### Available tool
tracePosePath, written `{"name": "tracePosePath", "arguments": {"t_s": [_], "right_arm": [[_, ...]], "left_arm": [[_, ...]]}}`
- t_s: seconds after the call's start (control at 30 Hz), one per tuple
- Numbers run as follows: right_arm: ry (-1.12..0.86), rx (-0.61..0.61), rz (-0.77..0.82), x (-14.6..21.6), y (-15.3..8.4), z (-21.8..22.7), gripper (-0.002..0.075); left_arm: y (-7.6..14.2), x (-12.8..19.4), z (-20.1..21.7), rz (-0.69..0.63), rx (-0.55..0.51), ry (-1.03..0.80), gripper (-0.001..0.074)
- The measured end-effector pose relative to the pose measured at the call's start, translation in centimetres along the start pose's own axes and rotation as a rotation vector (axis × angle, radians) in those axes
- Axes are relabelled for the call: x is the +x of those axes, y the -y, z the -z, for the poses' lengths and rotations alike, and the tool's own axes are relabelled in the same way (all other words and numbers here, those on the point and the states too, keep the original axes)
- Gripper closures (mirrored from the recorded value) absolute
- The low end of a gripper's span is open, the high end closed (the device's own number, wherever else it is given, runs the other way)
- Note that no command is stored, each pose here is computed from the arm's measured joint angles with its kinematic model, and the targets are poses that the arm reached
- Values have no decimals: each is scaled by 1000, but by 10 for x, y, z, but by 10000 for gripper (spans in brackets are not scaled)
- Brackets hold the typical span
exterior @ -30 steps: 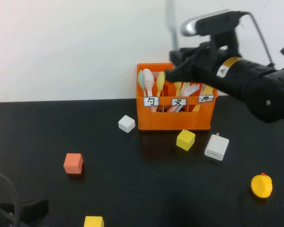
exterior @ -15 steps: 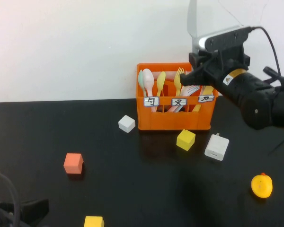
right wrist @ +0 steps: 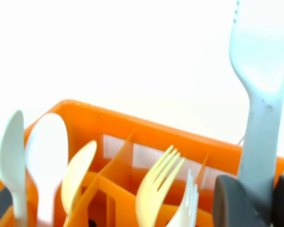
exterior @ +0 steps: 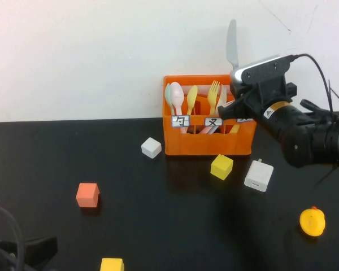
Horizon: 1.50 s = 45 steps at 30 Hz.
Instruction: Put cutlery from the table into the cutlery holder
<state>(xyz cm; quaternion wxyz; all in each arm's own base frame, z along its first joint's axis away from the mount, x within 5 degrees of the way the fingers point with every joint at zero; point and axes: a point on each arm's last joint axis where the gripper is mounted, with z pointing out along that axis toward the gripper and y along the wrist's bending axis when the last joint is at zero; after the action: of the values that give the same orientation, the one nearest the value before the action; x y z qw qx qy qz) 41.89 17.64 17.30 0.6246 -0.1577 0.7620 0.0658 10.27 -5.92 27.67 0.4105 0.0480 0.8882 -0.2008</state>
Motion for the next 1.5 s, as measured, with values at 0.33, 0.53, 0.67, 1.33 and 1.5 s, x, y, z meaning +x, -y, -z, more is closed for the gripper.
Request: {"name": "tracePosePath", "arguments": {"t_s": [0.33, 0.53, 0.67, 1.33, 1.5], "right_arm": [[9, 7, -38, 8, 0, -4, 554], [70, 18, -112, 3, 1, -3, 400], [108, 23, -139, -1, 2, -3, 362], [167, -225, 311, -144, -24, 101, 718], [-17, -249, 382, -151, -37, 144, 720]], "left_arm": [[0, 0, 0, -3, -2, 1, 736], [0, 0, 0, -4, -3, 1, 736], [-1, 0, 0, -13, -8, 4, 736], [-2, -3, 19, -44, 17, 117, 736], [-7, 0, 39, -82, 39, 247, 736]]}}
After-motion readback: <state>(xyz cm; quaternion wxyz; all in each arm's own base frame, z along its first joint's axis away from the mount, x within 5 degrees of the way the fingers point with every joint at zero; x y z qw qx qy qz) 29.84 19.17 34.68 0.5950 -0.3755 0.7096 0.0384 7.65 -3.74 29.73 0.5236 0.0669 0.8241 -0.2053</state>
